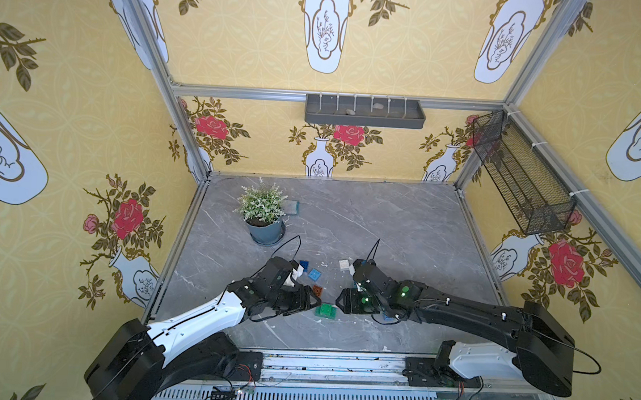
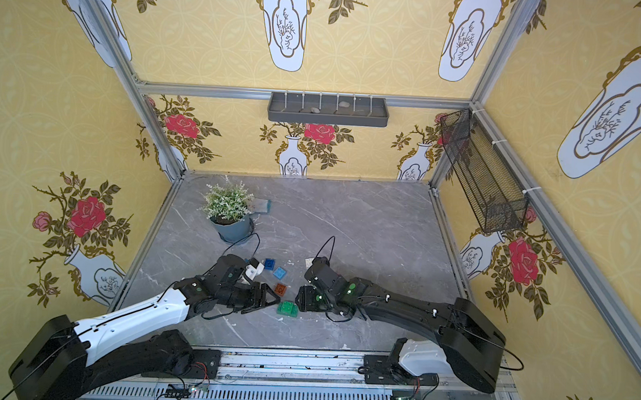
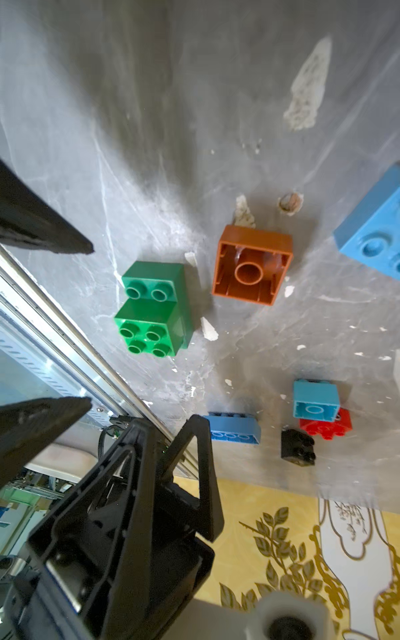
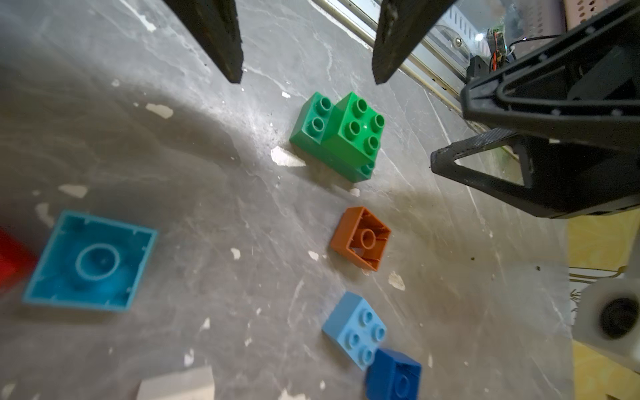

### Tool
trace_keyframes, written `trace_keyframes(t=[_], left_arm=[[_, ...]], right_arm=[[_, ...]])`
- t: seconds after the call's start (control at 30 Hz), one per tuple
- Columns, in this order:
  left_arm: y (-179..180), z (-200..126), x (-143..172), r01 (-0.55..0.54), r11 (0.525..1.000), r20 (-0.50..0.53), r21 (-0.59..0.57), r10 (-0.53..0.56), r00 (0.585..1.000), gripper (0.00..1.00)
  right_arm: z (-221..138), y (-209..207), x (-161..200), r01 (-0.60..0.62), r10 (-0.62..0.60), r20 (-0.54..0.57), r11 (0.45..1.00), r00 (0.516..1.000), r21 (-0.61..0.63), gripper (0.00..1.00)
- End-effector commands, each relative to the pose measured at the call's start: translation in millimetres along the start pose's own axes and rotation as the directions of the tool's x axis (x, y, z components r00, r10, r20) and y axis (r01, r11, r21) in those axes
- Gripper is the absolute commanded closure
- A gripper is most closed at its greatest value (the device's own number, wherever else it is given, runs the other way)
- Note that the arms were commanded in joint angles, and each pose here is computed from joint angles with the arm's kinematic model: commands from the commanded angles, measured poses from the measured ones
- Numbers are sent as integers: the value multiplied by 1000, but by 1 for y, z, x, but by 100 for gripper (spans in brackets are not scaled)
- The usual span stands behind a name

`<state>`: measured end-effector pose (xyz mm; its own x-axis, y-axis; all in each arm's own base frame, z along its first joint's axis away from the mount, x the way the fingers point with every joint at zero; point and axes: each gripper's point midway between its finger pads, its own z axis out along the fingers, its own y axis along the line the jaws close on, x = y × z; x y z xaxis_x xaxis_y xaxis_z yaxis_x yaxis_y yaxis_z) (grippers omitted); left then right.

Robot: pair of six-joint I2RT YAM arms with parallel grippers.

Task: Assemble the number 1 with lego
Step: Assemble the lego brick with the lego brick.

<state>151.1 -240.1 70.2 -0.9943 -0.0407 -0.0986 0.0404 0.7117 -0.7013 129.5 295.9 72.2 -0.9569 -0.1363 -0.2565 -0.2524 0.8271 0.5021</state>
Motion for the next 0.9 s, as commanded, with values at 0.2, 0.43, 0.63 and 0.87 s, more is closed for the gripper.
trace_keyframes(t=[0.2,0.43,0.63,0.87], left_arm=[[-1,13,-10,-45,998,8,-34,45,999,42],[3,24,-8,-40,999,-14,-26,39,999,37],[-6,38,-1,-60,998,-57,5,60,997,39],[-11,40,13,-59,998,-110,33,62,992,45]], right_arm=[[11,5,6,-120,119,-41,992,992,-26,37],[1,-7,6,-153,153,2,988,988,-2,33],[0,-11,7,-166,166,5,986,986,8,33],[0,-13,11,-167,167,-8,986,986,10,33]])
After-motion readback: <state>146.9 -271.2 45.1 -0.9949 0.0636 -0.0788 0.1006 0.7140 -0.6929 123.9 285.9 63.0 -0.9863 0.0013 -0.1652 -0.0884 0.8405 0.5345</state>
